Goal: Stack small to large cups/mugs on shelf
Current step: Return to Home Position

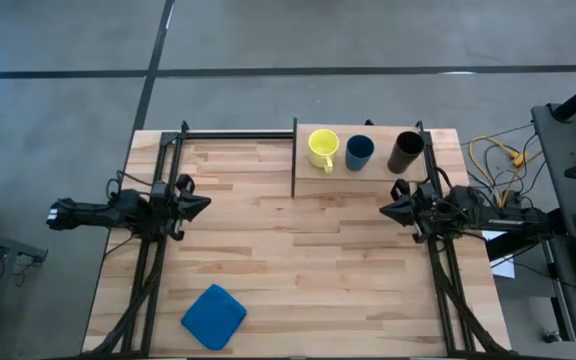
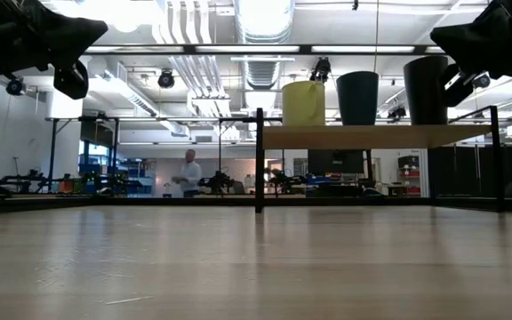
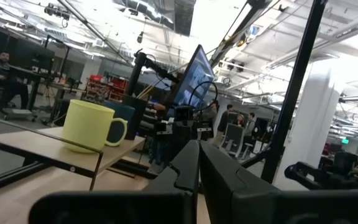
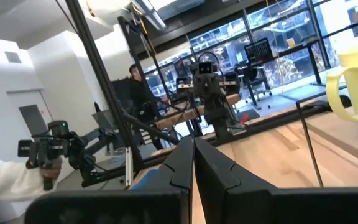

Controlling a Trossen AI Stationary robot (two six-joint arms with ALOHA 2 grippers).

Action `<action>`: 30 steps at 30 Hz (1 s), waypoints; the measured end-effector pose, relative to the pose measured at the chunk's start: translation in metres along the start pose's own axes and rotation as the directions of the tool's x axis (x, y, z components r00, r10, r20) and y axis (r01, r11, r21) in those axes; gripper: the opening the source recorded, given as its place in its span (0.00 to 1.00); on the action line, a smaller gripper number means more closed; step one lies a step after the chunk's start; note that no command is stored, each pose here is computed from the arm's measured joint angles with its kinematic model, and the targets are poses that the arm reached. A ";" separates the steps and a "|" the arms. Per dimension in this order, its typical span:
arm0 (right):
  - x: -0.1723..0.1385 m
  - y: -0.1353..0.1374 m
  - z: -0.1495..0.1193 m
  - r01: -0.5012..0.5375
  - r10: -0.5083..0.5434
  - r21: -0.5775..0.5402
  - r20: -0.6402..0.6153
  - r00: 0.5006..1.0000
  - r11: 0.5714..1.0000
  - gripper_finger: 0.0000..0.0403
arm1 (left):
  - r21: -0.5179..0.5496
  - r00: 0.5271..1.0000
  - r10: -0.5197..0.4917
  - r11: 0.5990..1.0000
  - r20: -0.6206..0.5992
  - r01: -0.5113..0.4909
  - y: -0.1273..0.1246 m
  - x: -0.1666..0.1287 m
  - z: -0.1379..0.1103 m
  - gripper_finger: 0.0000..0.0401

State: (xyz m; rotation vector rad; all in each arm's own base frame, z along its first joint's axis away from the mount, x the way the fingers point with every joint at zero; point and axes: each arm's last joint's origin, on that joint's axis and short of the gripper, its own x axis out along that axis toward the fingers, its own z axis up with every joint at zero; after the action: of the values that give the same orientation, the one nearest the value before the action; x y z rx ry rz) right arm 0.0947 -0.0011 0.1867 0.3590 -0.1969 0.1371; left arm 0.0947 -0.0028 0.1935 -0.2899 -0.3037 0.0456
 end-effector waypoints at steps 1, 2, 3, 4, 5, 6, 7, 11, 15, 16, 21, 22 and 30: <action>0.000 0.000 0.000 0.000 0.000 0.012 0.000 1.000 1.000 0.02 | 0.000 1.000 0.000 1.000 0.001 0.000 0.000 0.000 0.000 0.00; 0.000 0.000 0.000 0.000 0.000 0.014 0.001 1.000 1.000 0.02 | 0.000 1.000 0.000 1.000 -0.001 0.000 0.000 0.000 0.000 0.00; 0.000 0.000 0.000 -0.001 0.001 0.014 0.001 1.000 1.000 0.02 | 0.001 1.000 0.001 1.000 -0.002 -0.001 0.000 0.000 0.000 0.00; 0.000 0.000 0.000 0.000 0.000 0.016 0.001 1.000 1.000 0.02 | 0.001 1.000 0.001 1.000 -0.003 -0.001 0.000 0.000 0.000 0.00; 0.000 0.000 0.000 0.000 0.000 0.016 0.001 1.000 1.000 0.02 | 0.001 1.000 0.000 1.000 -0.002 0.000 0.000 0.000 0.000 0.00; 0.000 0.000 0.000 0.000 0.000 0.016 0.001 1.000 1.000 0.02 | 0.001 1.000 0.001 1.000 -0.002 -0.001 0.000 0.000 0.000 0.00; 0.000 0.000 0.000 -0.001 0.001 0.016 0.001 1.000 1.000 0.02 | 0.001 1.000 0.001 1.000 -0.003 -0.001 0.000 0.000 0.000 0.00; 0.000 0.000 0.000 0.000 0.000 0.016 0.001 1.000 1.000 0.02 | 0.001 1.000 0.001 1.000 -0.002 -0.001 0.000 0.000 0.000 0.00; 0.000 0.000 0.000 0.000 0.000 0.016 0.001 1.000 1.000 0.02 | 0.001 1.000 0.001 1.000 -0.004 -0.001 0.000 0.000 -0.001 0.00; 0.000 0.000 0.000 0.000 0.000 0.016 0.001 1.000 1.000 0.02 | 0.002 1.000 0.001 1.000 -0.005 -0.001 0.000 0.001 -0.001 0.00; 0.000 0.000 0.000 0.000 0.000 0.016 0.001 1.000 1.000 0.02 | 0.002 1.000 0.001 1.000 -0.006 -0.001 0.000 0.001 -0.001 0.00; 0.000 0.000 0.000 0.000 0.000 0.015 0.001 1.000 1.000 0.02 | 0.001 1.000 0.001 1.000 -0.003 -0.001 0.000 0.001 -0.001 0.00; 0.000 0.000 0.000 0.000 0.000 0.015 0.001 1.000 1.000 0.02 | 0.062 1.000 0.004 0.998 -0.015 -0.003 0.000 0.001 -0.002 0.00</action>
State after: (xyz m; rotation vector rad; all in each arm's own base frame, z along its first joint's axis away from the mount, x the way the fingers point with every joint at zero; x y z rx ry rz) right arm 0.0948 -0.0012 0.1868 0.3744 -0.1969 0.1382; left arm 0.0961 -0.0029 0.1921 -0.2296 -0.2866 0.0561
